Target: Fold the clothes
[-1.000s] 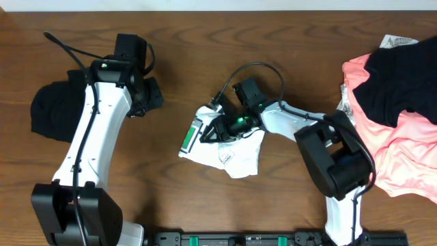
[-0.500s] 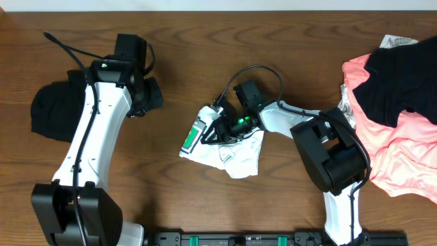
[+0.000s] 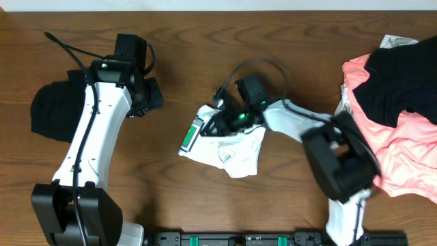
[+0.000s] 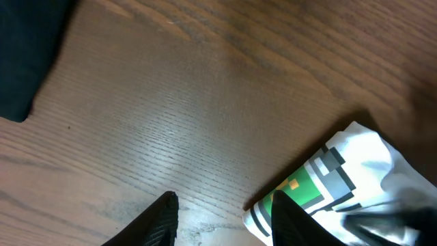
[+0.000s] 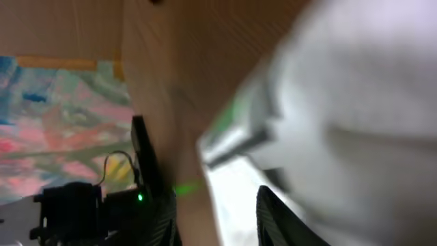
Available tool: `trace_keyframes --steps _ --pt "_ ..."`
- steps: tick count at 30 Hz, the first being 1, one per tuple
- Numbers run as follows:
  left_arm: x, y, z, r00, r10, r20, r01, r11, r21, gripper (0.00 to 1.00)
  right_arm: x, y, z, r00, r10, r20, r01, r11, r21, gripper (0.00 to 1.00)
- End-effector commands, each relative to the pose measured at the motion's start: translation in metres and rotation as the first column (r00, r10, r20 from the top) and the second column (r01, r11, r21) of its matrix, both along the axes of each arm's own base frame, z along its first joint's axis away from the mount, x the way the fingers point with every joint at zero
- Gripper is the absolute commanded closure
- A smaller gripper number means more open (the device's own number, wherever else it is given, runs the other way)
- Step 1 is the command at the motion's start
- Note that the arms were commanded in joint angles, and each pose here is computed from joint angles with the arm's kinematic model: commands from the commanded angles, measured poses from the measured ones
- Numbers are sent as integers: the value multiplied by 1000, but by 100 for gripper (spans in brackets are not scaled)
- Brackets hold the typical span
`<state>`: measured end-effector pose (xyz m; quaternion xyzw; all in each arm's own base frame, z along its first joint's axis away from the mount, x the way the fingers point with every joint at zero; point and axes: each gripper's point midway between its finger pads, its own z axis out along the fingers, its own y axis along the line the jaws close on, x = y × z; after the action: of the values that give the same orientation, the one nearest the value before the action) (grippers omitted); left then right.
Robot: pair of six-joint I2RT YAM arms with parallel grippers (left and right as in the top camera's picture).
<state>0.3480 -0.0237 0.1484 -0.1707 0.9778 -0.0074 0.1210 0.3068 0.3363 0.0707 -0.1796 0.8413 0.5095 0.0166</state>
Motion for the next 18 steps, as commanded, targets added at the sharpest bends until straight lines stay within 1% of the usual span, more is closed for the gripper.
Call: trace_keyframes --steps 1,3,5,7,8,11,14,18 --pt "1 6 10 1000 -2 28 1 1000 19 55 29 -15 68 971 -82 224 77 997 30 60" --pt "1 6 10 1000 -2 28 1 1000 20 55 33 -24 82 959 -115 261 116 993 11 61" --pt "1 6 10 1000 -2 28 1 1000 19 55 32 -31 81 957 -133 258 146 989 -29 61" --pt "1 6 10 1000 -2 28 1 1000 19 55 28 -41 67 963 -146 228 174 979 -107 60" --pt "1 6 10 1000 -2 28 1 1000 19 55 26 -48 53 966 -158 204 194 966 -171 61" --pt "1 6 10 1000 -2 28 1 1000 19 55 17 -62 24 972 -165 169 209 933 -292 61" --pt "1 6 10 1000 -2 28 1 1000 19 55 8 -69 -3 978 -151 144 194 911 -365 61" --pt "1 6 10 1000 -2 28 1 1000 19 55 -6 -75 -36 987 -143 79 163 896 -413 62"
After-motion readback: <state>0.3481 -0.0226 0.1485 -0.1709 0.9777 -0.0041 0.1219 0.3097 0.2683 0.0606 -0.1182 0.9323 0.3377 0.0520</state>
